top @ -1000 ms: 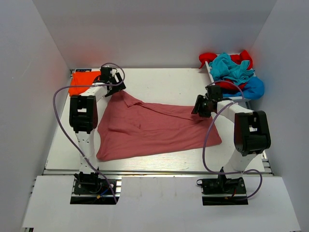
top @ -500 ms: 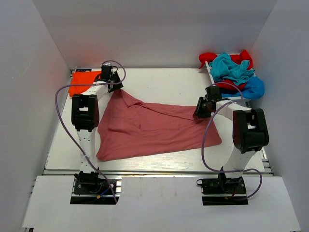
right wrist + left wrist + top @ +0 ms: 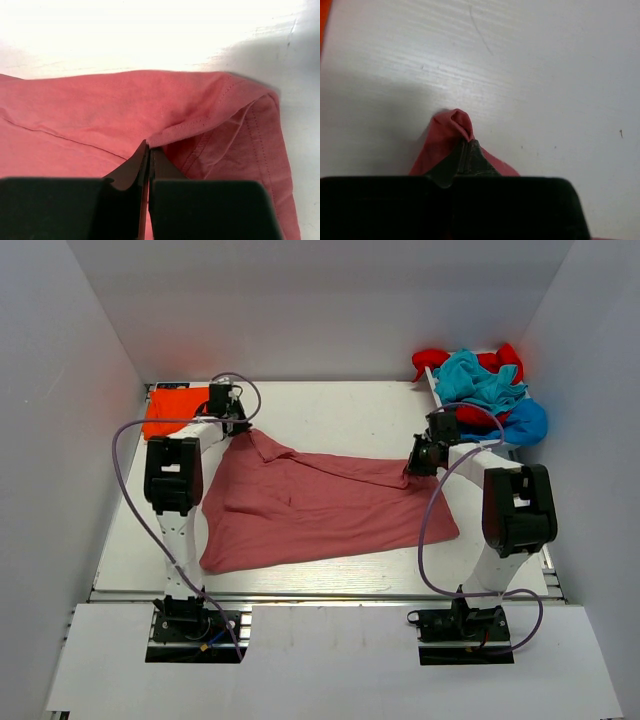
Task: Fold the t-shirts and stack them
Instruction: Grap the side of the flattened tshirt furthest away from the robot with both arms
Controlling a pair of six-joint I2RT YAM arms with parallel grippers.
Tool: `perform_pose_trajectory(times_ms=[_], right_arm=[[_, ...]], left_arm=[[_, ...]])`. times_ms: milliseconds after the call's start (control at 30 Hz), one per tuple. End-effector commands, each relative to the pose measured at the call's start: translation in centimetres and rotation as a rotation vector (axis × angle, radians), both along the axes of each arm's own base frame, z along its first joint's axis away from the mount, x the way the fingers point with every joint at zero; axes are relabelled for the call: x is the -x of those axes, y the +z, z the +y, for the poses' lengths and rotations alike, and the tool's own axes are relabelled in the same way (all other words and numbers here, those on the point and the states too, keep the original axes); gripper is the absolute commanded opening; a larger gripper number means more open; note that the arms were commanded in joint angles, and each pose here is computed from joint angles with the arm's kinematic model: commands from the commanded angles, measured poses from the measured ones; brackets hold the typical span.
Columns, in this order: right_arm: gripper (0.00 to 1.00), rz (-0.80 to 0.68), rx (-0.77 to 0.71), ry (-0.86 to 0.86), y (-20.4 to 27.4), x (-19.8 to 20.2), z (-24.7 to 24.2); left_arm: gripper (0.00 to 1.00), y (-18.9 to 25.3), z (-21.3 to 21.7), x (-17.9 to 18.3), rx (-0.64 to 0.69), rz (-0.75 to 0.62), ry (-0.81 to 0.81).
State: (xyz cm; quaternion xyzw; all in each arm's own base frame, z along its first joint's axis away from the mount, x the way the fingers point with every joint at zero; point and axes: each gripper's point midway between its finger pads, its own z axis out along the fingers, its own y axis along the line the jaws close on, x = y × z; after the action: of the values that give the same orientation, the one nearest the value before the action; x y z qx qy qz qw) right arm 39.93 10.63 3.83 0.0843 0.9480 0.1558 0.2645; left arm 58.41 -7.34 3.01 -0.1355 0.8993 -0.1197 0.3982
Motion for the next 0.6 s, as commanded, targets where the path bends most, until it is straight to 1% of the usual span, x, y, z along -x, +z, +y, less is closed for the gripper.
perform_pose_trajectory(times_ms=[0,100,133,167,200,233,267,300,333,367,400,467,500,533,567], right_arm=[[0.00,-0.092,0.012,-0.013,3.8,-1.5,-0.4],[0.00,-0.107,0.030,-0.031,4.6,-0.9,-0.9],[0.00,-0.104,0.042,-0.039,4.7,-0.7,-1.2],[0.00,-0.101,0.061,-0.056,4.7,-0.5,-1.7],[0.00,-0.090,0.067,-0.061,5.0,0.0,-1.8],[0.00,-0.090,0.066,-0.062,5.3,0.2,-1.8],[0.00,-0.099,0.099,-0.089,5.6,0.1,-2.7],[0.00,-0.103,0.103,-0.093,5.8,0.2,-2.8],[0.00,-0.099,0.104,-0.089,6.0,0.6,-2.9],[0.00,-0.096,0.115,-0.095,6.0,0.8,-3.1],[0.00,-0.091,0.122,-0.091,6.1,1.2,-3.2],[0.00,-0.084,0.154,-0.108,6.1,1.6,-3.9],[0.00,-0.084,0.161,-0.119,6.2,1.6,-4.3],[0.00,-0.085,0.178,-0.128,6.4,1.9,-4.7],[0.00,-0.080,0.192,-0.141,6.4,2.0,-5.2]], left_arm=[[0.00,10.4,0.8,0.0,-0.008,-0.211,0.012],[0.00,11.5,1.1,1.8,-0.013,-0.217,0.020],[0.00,11.1,1.1,2.9,-0.014,-0.200,0.020],[0.00,12.8,1.2,3.7,-0.012,-0.222,0.020],[0.00,13.2,1.1,4.3,-0.007,-0.225,0.012],[0.00,12.3,1.2,5.4,-0.009,-0.203,0.012],[0.00,12.3,1.2,6.3,-0.010,-0.192,0.012],[0.00,13.6,0.9,7.3,-0.007,-0.208,0.003],[0.00,12.7,1.1,8.6,-0.010,-0.177,0.018],[0.00,12.6,1.4,9.6,-0.011,-0.161,0.033],[0.00,13.2,1.8,11.1,-0.018,-0.161,0.043],[0.00,13.5,2.3,12.9,-0.023,-0.155,0.069],[0.00,12.4,2.4,14.6,-0.016,-0.117,0.077],[0.00,14.1,2.6,15.5,-0.016,-0.159,0.087],[0.00,14.1,2.2,16.5,-0.003,-0.149,0.086]])
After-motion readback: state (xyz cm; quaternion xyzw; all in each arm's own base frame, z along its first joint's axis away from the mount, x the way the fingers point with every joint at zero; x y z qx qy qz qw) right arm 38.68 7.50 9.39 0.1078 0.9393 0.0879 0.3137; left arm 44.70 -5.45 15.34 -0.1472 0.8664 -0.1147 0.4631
